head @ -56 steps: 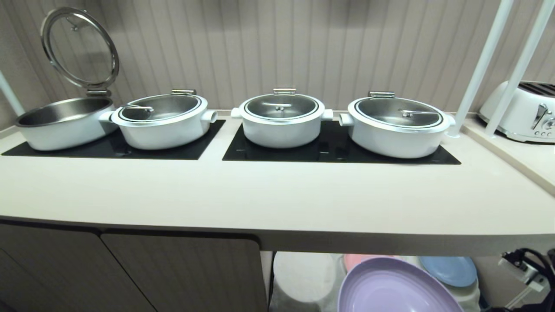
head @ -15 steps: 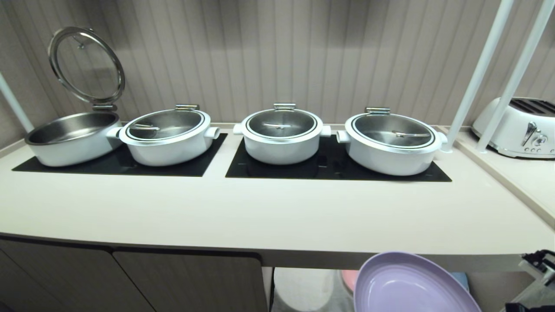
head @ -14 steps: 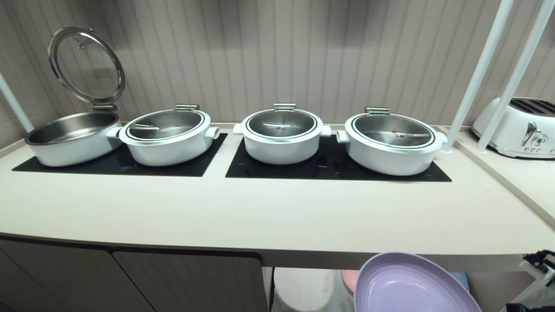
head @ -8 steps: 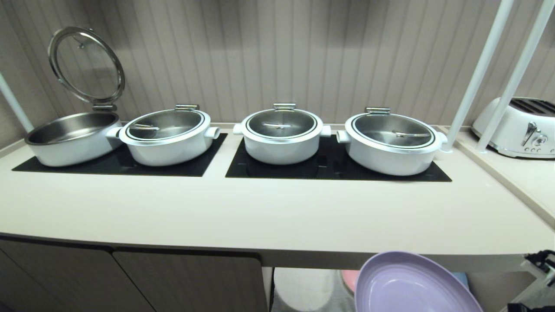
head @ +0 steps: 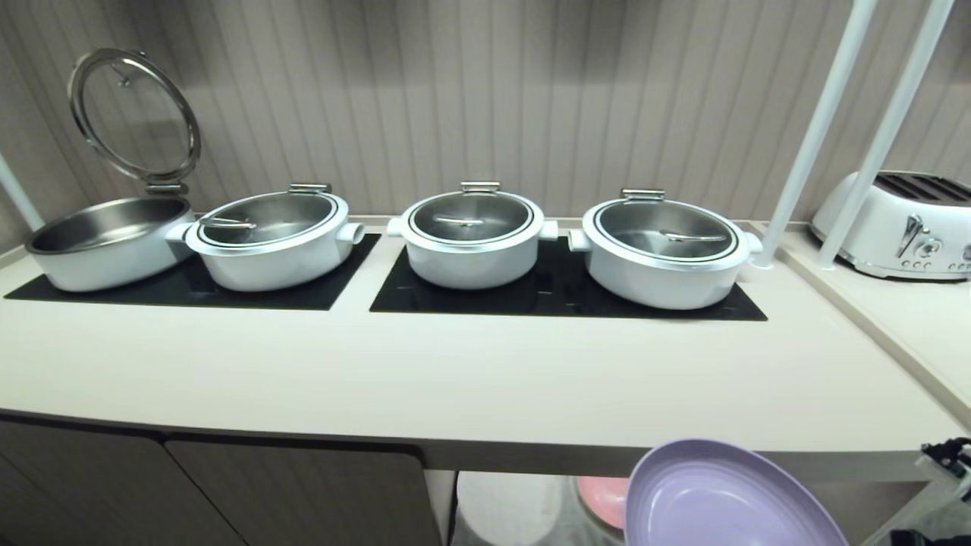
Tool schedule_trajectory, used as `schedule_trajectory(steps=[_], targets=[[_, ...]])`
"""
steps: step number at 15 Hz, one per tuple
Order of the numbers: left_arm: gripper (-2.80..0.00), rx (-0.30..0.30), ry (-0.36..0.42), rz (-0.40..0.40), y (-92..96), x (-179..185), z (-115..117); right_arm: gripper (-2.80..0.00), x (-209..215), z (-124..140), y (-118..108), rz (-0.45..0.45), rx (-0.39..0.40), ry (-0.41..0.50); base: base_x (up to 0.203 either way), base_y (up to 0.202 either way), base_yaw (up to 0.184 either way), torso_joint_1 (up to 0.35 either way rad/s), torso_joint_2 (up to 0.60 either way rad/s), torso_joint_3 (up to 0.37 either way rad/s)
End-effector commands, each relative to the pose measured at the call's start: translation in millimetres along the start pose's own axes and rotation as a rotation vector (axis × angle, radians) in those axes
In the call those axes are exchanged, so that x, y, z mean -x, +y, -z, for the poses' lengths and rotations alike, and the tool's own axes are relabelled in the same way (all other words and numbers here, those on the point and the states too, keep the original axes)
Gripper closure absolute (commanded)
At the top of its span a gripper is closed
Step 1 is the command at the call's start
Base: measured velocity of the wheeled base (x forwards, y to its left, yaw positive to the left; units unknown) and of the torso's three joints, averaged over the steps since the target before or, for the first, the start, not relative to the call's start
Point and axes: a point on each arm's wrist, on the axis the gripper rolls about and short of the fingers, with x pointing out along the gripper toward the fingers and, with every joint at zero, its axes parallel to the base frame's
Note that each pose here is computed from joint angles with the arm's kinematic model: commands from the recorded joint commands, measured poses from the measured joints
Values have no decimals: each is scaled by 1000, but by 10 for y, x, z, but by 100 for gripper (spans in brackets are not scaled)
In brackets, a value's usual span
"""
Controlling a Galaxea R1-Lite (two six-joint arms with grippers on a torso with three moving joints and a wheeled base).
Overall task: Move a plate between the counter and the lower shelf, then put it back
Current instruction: Put the plate
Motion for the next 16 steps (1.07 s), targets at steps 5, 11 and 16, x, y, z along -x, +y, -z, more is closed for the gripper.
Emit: schedule_trajectory(steps=[5, 11, 16], targets=[[0, 1, 1, 0, 0, -1, 0, 0, 26, 24, -18, -3, -9, -11, 0, -195, 1, 1, 1, 2], [0, 1, 1, 0, 0, -1, 0, 0, 31, 20, -20, -2, -13, -15, 0, -194, 1, 5, 4, 0], [0, 1, 1, 0, 0, -1, 0, 0, 42, 19, -21, -4, -14, -23, 0, -194, 0, 3, 4, 2]])
